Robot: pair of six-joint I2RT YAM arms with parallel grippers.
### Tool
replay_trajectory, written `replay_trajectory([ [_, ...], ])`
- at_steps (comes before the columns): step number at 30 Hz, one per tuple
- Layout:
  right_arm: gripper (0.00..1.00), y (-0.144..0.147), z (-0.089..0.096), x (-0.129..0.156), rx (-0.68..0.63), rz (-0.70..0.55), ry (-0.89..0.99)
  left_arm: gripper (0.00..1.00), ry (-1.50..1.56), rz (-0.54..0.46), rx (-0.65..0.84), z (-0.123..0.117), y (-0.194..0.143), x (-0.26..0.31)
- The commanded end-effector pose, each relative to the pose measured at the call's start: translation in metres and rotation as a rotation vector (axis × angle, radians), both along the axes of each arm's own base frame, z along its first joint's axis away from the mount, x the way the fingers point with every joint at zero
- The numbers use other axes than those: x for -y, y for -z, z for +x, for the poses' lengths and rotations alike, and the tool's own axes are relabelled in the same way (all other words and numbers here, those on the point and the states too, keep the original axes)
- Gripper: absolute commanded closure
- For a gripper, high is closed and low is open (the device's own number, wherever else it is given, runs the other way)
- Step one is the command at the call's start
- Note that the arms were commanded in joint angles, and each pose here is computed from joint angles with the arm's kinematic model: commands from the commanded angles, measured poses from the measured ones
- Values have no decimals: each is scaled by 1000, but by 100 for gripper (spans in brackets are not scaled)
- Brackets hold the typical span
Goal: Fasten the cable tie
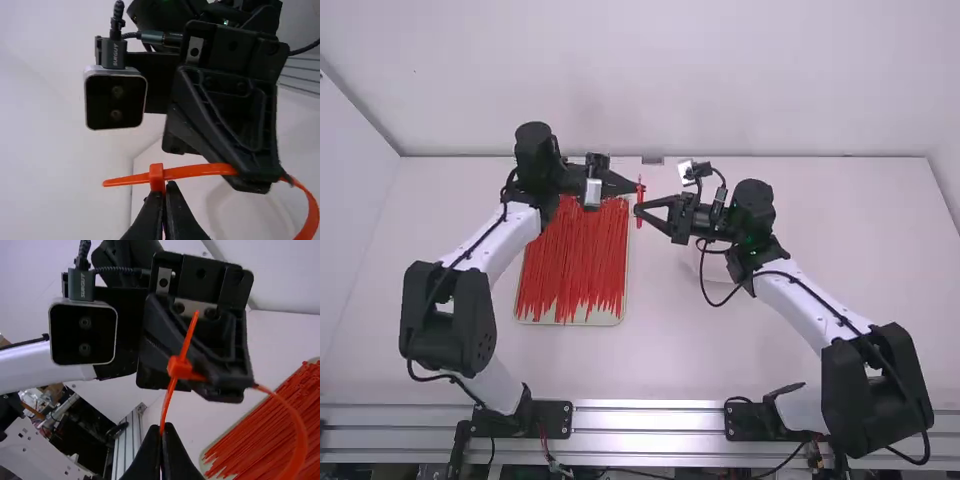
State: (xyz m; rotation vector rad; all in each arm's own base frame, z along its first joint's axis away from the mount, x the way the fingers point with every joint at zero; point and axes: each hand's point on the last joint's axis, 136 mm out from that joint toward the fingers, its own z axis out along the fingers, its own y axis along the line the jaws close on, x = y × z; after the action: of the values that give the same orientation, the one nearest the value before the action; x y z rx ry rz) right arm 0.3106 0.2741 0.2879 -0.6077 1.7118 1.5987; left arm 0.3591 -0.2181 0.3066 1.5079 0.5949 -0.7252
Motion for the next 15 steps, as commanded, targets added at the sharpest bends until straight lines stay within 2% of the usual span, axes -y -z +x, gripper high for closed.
replay_trajectory([
  [1,100,1,5,4,-2,2,13,98,35,-2,0,-8,7,2],
  [15,100,0,14,11,5,5,58,98,65,2,-36,-17,16,11],
])
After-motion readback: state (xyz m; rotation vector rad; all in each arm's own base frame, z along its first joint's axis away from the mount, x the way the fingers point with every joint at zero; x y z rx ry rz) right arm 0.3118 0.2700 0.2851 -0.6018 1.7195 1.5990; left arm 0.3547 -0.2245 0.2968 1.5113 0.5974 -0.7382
